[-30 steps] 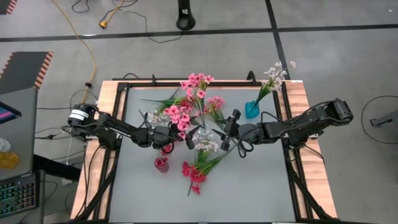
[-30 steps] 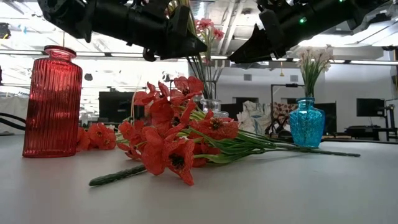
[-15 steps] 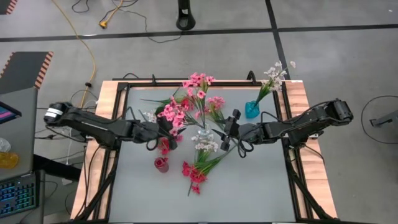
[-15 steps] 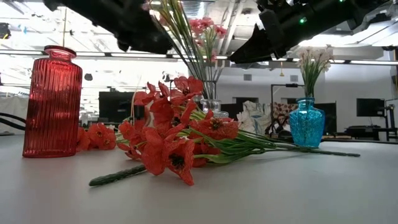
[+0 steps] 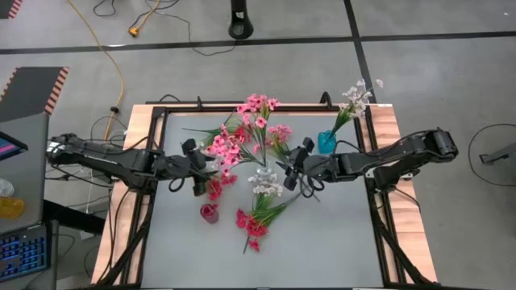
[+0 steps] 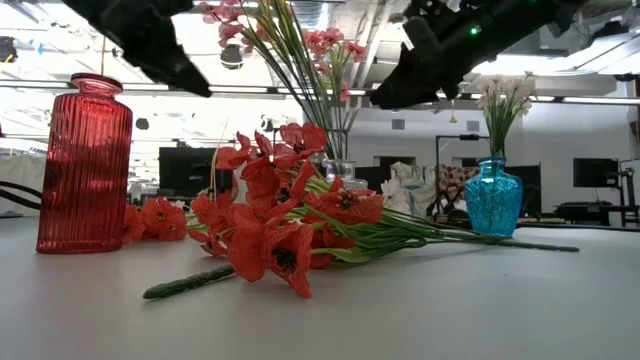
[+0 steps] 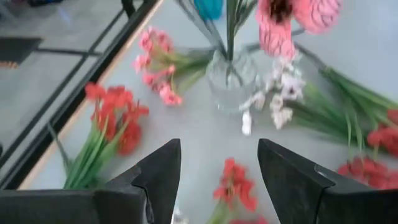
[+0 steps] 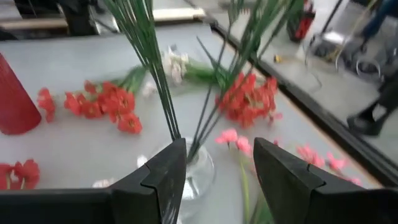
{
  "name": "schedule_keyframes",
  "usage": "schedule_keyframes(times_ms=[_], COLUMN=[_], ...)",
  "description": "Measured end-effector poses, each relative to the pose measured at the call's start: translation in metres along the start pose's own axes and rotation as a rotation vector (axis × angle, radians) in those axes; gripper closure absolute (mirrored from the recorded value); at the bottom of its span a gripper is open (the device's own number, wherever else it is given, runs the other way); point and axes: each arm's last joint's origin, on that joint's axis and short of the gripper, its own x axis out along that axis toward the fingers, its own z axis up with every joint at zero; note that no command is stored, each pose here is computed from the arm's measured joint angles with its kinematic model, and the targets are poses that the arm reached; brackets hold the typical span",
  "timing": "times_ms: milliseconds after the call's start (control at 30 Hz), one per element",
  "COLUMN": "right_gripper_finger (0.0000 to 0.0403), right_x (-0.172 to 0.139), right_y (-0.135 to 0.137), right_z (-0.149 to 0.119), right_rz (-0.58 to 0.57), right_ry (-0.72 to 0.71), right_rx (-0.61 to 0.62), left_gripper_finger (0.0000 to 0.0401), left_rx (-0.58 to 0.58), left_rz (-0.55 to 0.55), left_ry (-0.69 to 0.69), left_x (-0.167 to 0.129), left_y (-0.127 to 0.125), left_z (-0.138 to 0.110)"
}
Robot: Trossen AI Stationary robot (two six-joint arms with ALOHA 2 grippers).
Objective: Sort flowers into vase by color
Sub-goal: Put the pink flowers into the transparent vase
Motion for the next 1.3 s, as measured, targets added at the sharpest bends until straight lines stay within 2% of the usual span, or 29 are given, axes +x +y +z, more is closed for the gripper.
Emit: schedule_keyframes(times_ms=[167,400,500,867,1300], right_gripper_finger=[0.0188,0.0188,0.0188,0.0188,0.0188], right_x=[-0.003,0.001,0.010,0.055,0.086], right_y=[-0.003,-0.020,-0.023,-0.020,-0.018], right_z=[0.000,-0.016,-0.023,-0.059,-0.084], right_rz=[-0.040,-0.131,-0.151,-0.227,-0.288], right_ry=[0.130,0.308,0.354,0.507,0.586], right_rx=[0.096,0.318,0.371,0.357,0.347], left_gripper_finger=[0.0199,0.0199,0.0199,0.0199,0.0199], left_rx=[-0.022,-0.087,-0.093,-0.095,-0.103], left_rz=[-0.019,0.012,0.012,0.018,0.014], left_ry=[0.025,0.021,0.016,0.009,-0.006], left_x=[-0.003,0.006,0.008,0.009,0.009], left_y=[-0.001,0.000,-0.001,-0.001,-0.001], left_z=[-0.019,-0.048,-0.052,-0.053,-0.051])
